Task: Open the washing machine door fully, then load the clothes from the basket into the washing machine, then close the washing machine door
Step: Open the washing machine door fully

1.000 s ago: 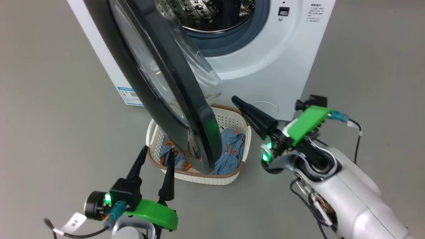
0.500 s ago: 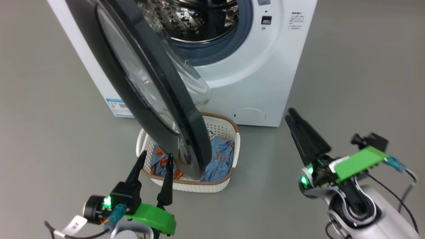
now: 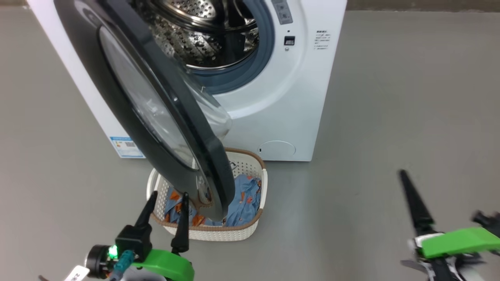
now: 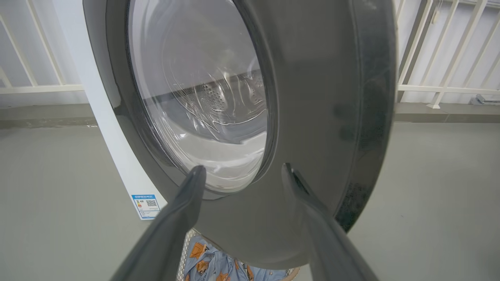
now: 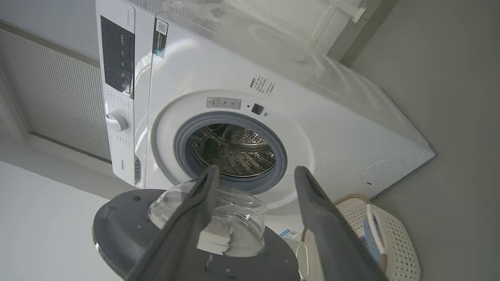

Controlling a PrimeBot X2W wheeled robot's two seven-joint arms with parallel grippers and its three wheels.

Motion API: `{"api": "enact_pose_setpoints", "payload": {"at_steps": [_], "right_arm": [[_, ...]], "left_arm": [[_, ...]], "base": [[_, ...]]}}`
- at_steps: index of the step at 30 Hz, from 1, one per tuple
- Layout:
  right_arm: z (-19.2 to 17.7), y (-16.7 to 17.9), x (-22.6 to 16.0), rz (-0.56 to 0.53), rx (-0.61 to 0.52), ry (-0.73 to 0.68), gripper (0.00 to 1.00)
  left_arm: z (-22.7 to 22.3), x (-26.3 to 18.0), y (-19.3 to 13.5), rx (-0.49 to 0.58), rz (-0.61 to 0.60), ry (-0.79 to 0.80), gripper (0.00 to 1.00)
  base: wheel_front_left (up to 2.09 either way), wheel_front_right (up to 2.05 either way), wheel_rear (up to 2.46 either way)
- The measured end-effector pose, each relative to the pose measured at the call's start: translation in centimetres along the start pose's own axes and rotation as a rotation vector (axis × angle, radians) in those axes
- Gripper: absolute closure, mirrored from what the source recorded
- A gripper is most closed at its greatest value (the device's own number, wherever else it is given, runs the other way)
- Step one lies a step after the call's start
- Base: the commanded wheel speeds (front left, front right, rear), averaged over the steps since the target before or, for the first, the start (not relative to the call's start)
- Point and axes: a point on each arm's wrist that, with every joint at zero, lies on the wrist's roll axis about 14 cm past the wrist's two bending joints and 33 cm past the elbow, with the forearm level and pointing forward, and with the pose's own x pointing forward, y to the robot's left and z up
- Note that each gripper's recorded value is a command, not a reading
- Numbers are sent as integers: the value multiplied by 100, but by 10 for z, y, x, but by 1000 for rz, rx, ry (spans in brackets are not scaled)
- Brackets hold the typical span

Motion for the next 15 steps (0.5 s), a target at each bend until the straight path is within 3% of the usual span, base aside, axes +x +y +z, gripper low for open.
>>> {"api": "enact_pose_setpoints", "payload": {"at_steps": [2,3,9,15], "right_arm": [[12,-8,-4,-20,-36,-43,0],[34,-20,-14,-56,-130,-115,0],[76,-43,-48,-151,-458,-242,0],[105,-35,-63,-177,-778,-310,0]], "left_arm": [[1,0,1,0,2,-4,0],[4,1,1,-2,-1,-11,0],[3,-1,1,-8,1,-10,0],[5,1,2,-5,-3,-17,0]], "base": [[0,0,0],[0,0,0],[0,0,0],[0,0,0]]}}
